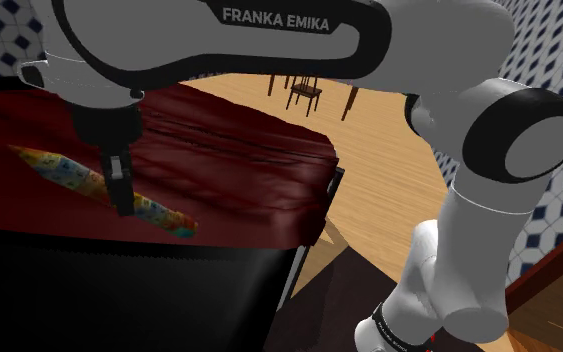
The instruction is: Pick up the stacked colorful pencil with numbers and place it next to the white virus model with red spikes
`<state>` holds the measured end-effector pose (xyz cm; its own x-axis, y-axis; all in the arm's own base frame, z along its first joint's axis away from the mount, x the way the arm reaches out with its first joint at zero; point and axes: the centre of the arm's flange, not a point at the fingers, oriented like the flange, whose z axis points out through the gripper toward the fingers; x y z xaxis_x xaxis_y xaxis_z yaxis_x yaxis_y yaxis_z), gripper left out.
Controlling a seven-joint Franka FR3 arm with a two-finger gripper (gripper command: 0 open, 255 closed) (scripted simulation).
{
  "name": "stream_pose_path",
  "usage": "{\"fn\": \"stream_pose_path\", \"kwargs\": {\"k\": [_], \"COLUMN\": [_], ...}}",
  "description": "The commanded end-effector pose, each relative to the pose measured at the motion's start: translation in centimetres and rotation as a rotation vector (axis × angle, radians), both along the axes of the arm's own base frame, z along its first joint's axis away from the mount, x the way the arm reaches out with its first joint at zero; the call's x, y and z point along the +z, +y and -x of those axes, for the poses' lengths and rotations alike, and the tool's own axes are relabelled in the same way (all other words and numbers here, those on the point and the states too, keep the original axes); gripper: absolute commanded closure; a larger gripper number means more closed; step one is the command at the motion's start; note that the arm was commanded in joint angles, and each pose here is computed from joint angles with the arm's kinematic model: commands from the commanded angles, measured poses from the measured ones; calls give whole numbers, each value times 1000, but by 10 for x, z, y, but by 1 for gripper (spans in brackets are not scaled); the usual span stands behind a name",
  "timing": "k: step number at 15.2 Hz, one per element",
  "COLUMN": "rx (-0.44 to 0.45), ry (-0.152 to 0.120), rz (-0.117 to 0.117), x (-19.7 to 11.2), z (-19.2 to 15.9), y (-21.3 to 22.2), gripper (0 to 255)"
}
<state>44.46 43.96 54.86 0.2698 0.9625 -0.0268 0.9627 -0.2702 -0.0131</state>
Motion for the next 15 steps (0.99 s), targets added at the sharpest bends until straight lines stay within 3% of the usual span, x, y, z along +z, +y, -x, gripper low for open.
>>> {"fn": "stream_pose_path", "kwargs": {"k": [1, 9, 15], "rx": [-2, -2, -2], "ry": [0, 0, 0], "rz": [-1, -1, -1], "x": [2, 2, -30], "z": [6, 32, 32], "y": [28, 136, 136], "gripper": [255, 255, 255]}}
